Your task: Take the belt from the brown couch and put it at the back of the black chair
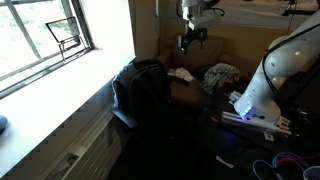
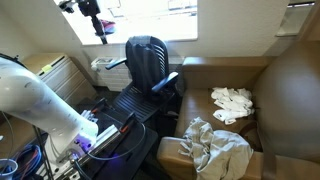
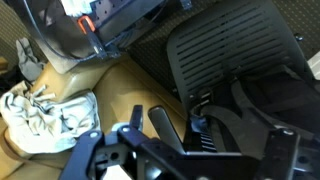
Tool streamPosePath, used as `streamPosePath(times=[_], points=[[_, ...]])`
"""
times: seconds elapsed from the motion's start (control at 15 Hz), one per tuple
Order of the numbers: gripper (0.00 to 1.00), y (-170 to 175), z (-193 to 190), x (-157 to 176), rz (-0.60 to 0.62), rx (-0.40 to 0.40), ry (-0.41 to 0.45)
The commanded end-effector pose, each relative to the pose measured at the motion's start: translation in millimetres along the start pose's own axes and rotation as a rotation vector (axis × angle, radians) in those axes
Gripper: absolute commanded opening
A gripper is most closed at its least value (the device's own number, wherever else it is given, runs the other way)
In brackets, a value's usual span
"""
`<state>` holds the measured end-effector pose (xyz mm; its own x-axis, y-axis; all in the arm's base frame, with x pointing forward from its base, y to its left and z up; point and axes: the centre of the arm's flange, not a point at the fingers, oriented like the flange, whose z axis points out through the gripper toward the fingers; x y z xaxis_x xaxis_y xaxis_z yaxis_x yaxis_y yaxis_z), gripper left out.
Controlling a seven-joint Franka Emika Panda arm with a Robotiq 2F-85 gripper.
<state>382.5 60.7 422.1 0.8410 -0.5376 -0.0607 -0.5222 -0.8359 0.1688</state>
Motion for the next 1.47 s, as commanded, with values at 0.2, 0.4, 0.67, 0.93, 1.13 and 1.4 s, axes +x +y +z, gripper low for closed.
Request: streamPosePath(times=[0.2, 0.4, 0.67, 0.93, 1.13, 1.4], points=[[1.0, 40, 74, 6, 0.106, -0.002, -0.16], [1.0, 54, 82, 29, 0.284, 0.006, -0.176], [1.0, 144, 141, 57, 0.505, -0.002, -0.172], [1.0, 236, 204, 65, 0.732, -0.031, -0.247], [1.0, 221, 177, 62, 0.672, -0.018, -0.239], [1.0, 241, 181, 91, 0.884, -0.038, -0.169]])
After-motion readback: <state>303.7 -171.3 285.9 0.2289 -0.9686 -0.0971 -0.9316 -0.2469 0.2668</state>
